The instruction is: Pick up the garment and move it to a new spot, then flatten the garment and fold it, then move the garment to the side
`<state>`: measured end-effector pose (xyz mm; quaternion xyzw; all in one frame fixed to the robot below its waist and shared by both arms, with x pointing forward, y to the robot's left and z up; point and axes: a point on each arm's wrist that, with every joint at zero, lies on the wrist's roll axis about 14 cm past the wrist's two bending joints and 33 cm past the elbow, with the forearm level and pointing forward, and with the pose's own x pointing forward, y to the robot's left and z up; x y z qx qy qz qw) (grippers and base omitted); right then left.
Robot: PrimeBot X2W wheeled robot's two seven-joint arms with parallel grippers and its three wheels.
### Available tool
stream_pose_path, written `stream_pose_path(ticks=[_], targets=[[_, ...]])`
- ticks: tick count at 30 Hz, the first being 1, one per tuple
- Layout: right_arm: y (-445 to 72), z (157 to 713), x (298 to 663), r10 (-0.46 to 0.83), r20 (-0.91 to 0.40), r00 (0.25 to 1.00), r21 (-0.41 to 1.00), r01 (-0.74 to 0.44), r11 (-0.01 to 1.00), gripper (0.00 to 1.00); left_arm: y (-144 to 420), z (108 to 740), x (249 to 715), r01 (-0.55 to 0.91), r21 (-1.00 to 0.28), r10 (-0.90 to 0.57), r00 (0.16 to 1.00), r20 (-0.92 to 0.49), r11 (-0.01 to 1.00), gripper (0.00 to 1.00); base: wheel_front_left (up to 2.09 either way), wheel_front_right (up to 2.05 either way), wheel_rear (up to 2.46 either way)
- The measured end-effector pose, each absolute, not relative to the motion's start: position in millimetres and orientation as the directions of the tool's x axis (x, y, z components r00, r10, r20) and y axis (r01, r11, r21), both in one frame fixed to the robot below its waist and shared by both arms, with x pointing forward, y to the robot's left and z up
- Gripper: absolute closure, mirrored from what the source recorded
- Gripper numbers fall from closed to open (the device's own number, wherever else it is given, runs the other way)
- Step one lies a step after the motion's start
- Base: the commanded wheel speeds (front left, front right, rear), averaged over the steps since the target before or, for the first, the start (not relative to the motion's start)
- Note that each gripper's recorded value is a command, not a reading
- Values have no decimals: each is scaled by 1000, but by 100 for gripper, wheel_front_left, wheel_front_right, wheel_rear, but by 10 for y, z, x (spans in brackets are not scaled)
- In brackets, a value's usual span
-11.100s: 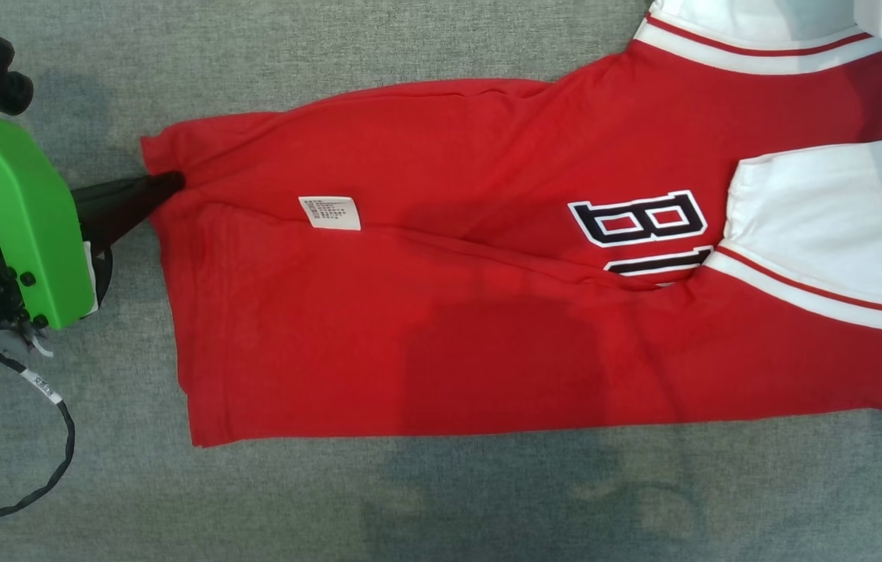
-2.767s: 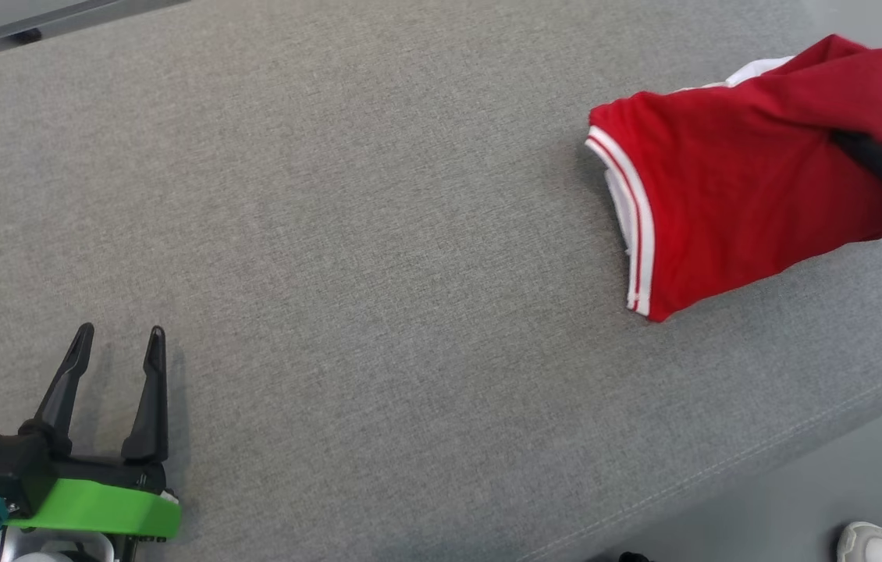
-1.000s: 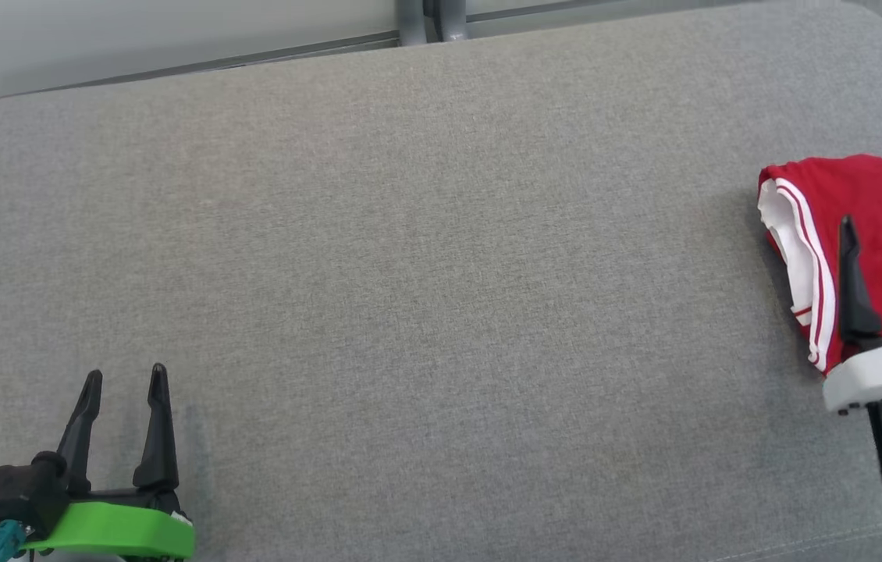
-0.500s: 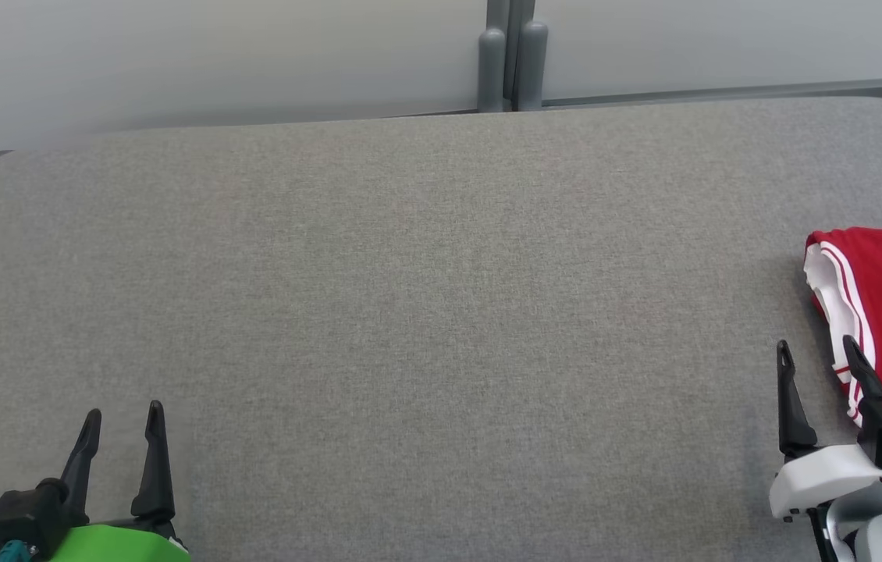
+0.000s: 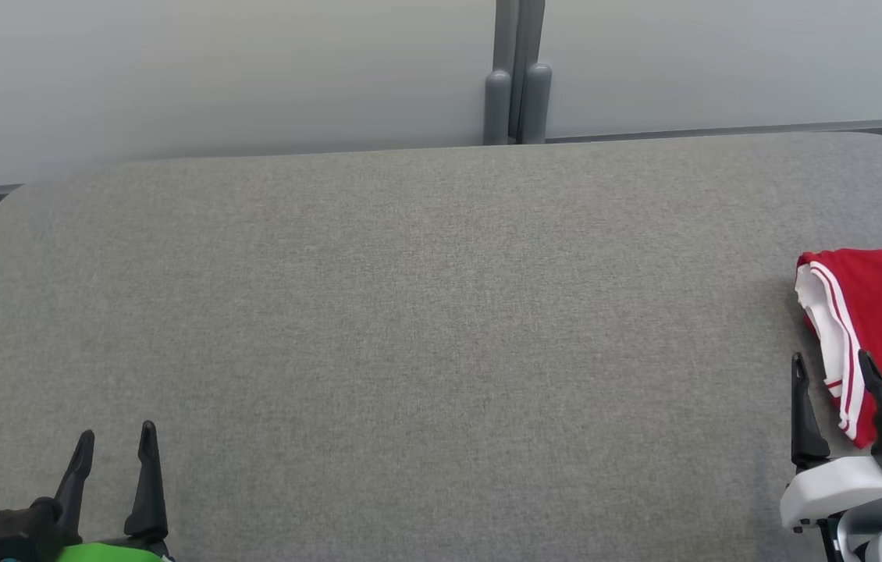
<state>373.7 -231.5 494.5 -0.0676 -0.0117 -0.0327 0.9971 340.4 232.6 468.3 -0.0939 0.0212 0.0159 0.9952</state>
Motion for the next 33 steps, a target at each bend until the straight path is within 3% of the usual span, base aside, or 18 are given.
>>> stream_pose_path(ticks=[9,33], targets=[[-2456,4982,3625,-107,38,994,-128,111,985,0,2249,4712,3420,-12,-196,5,999,-34,981,0,0,0,0],[-2345,4890,3564,-82,9,997,-109,83,991,0,2207,4684,3400,-17,-217,8,999,-40,976,0,0,0,0]])
